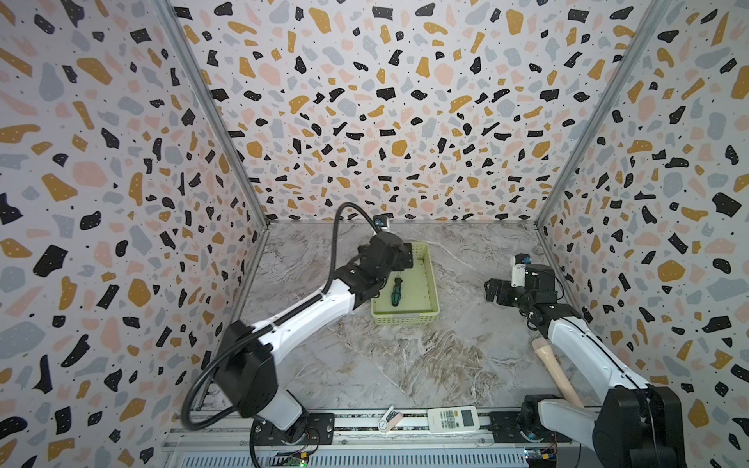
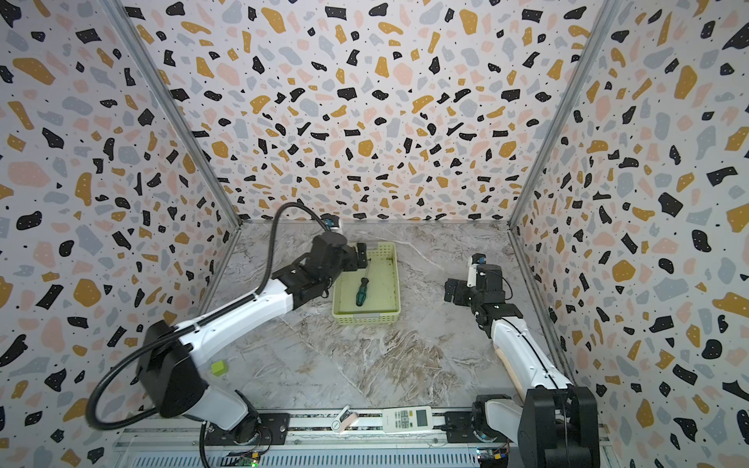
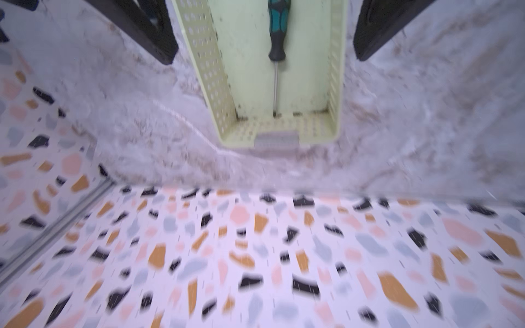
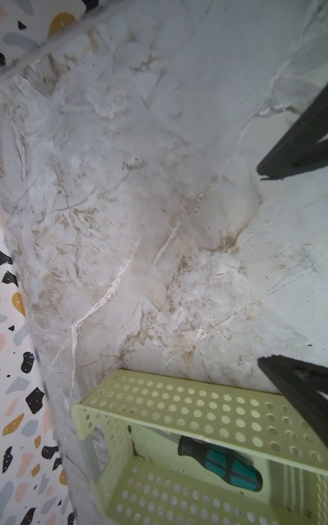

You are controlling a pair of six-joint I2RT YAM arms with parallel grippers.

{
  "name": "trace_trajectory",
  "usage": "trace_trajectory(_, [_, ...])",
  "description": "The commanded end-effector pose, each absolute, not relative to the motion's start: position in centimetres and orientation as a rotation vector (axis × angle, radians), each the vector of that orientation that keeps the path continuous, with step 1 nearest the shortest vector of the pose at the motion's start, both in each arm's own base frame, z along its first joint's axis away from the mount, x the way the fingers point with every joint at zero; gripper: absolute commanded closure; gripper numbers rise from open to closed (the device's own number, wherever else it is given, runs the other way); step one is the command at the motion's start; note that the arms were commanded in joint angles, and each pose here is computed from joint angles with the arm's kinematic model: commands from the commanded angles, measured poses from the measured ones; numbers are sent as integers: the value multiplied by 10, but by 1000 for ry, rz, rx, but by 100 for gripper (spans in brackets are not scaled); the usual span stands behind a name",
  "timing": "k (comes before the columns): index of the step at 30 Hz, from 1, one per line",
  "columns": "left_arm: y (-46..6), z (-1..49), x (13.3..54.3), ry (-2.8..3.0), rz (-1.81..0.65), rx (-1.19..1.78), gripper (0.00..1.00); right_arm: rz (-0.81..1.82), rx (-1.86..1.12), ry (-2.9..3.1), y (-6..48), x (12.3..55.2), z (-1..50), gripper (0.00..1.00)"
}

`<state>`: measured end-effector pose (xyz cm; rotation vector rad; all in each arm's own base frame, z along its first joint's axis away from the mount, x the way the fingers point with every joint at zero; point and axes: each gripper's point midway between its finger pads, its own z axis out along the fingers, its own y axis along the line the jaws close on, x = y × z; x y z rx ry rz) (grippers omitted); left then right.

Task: Put the screwdriver in the bin
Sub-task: Place the screwdriver in the bin, then reset both arms

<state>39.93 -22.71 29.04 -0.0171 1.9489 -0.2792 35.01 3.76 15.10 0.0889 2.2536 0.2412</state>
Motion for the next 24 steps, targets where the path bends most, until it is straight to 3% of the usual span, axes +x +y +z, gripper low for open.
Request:
trace_trajectory(1, [-156, 299, 402, 1858, -105, -92, 1, 134, 170, 2178, 17, 358, 178, 1])
trace_trajectory(8, [-45, 270, 367, 1722, 258, -198, 1, 89, 174, 2144, 6, 366, 172, 1])
trace_trajectory(13, [-18, 235, 341, 1609, 340, -143, 0, 171, -2, 2026, 23, 371, 159, 1])
trace_trajectory(24, [10, 166, 333, 1636, 330, -164, 0, 87, -76, 1783, 13, 361, 140, 1])
